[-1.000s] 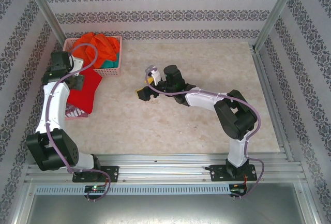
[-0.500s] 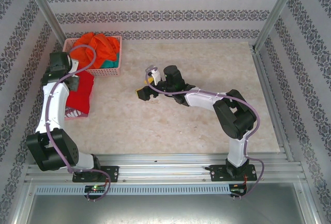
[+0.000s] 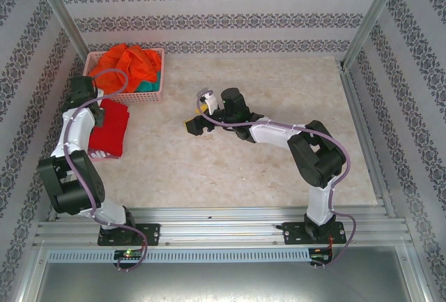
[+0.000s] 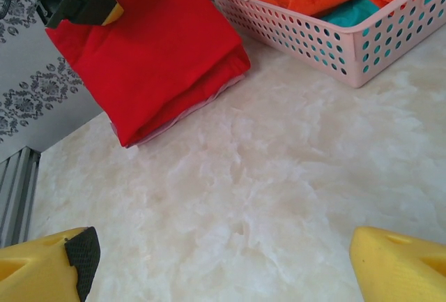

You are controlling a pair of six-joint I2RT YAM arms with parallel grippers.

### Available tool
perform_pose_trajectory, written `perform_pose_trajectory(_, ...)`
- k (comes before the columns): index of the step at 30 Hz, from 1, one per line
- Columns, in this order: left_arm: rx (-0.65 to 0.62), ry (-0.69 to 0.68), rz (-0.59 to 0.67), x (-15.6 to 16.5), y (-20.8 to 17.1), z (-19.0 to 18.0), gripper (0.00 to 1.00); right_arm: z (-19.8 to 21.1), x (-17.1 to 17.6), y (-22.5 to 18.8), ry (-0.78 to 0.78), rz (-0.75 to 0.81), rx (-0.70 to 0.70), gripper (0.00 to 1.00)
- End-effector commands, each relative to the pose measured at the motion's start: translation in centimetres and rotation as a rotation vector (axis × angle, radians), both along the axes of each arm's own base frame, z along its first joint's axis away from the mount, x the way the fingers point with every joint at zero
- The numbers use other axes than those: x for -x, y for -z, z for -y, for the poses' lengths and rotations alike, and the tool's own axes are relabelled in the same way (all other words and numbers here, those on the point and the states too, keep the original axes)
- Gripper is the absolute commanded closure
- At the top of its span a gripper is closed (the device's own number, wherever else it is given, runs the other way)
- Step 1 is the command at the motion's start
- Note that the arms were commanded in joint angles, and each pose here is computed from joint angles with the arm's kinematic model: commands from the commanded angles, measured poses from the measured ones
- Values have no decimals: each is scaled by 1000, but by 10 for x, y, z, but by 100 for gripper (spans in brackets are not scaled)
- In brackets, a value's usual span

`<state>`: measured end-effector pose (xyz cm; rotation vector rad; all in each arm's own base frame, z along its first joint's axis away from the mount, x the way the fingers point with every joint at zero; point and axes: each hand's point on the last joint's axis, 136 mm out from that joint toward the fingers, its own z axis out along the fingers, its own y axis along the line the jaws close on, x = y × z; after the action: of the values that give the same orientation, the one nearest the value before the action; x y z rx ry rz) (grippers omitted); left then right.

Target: Fold and stack the t-shirts

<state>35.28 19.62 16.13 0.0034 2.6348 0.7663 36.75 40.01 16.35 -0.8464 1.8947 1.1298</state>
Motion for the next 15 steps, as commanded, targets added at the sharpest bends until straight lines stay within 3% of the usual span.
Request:
perform_pose_trajectory(1,-54,-44,-1,2,5,-21,100,2,1,-6,-19,-20,-11,8)
perform_pose_trajectory(6,-109,-105,-34,6,24,-37,98,1,-2,-7,-21,-25,-4,8)
perform_pose_trajectory(7,-122,-123,-33,6,24,-41,92,0,-2,-7,-21,-25,-2,8)
perform_pose_trajectory(9,-153,-197,-31,9,25,-50,51,0,-2,-5,-21,-30,0,8)
perform_pose_trajectory(10,-163,-232,-25,9,22,-54,38,0,-2,-5,-21,-31,1,8)
perform_pose_trajectory(12,-99,-244,-25,8,25,-48,19,0,-3,-3,-16,-32,5,8)
perform_pose_trajectory(15,2,-266,39,0,16,-37,0,2,-3,-1,-10,-36,7,8)
